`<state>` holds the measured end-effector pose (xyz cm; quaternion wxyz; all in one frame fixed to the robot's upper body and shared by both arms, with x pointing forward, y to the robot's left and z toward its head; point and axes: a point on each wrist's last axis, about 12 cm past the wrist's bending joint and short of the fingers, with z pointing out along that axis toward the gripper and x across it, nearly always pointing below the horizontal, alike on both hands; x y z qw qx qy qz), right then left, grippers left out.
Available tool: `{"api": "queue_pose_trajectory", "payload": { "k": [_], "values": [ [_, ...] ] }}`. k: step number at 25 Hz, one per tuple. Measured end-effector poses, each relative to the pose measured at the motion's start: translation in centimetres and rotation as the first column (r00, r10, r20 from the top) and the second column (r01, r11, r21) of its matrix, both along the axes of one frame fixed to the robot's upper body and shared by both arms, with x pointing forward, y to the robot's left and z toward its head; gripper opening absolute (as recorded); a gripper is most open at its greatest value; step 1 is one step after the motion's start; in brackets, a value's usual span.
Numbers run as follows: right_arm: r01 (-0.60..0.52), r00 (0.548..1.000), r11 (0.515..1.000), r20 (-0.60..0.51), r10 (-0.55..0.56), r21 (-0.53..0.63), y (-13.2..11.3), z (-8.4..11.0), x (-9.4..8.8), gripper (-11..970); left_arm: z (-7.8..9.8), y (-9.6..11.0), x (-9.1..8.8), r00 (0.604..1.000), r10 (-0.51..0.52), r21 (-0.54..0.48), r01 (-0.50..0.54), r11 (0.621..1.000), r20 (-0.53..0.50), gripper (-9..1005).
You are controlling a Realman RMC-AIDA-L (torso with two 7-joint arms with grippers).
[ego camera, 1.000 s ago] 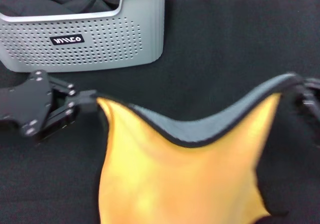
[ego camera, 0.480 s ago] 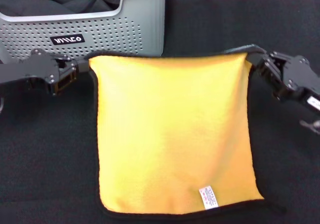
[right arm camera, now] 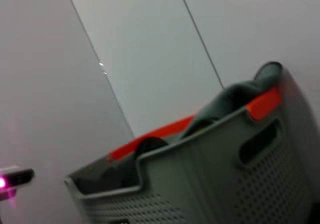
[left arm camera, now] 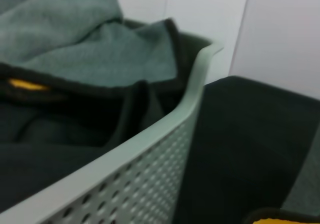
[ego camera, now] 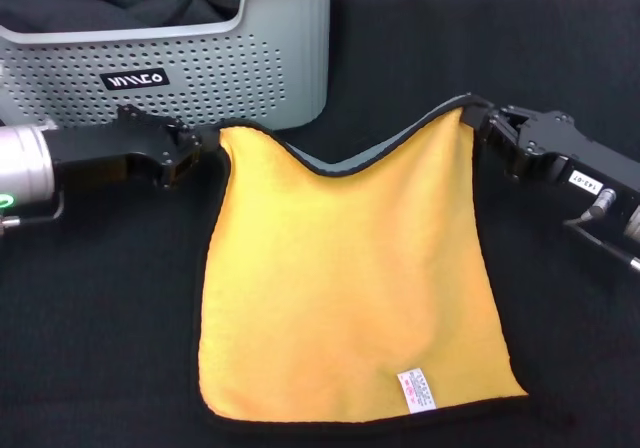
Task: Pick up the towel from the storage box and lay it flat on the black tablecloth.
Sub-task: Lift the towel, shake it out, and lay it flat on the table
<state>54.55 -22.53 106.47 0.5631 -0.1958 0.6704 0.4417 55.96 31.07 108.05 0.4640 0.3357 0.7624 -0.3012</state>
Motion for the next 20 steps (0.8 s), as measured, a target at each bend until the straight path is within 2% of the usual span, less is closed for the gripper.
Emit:
{"api": "queue_pose_trajectory", "payload": {
  "k": [9,20],
  "values": [
    [0.061,0.997,0.996,-0.034,-0.063,-0.059,-0.44,-0.65,0.83,146,-0.54,0.50,0.75,0.995,0.095,0.036,-0.094,0.995,-0.005,8],
    [0.071,0.996,0.995,-0.041,-0.074,-0.066,-0.44,-0.76,0.98,154,-0.72,0.44,0.74,0.995,0.096,0.046,-0.096,0.994,-0.005,7]
  ]
}}
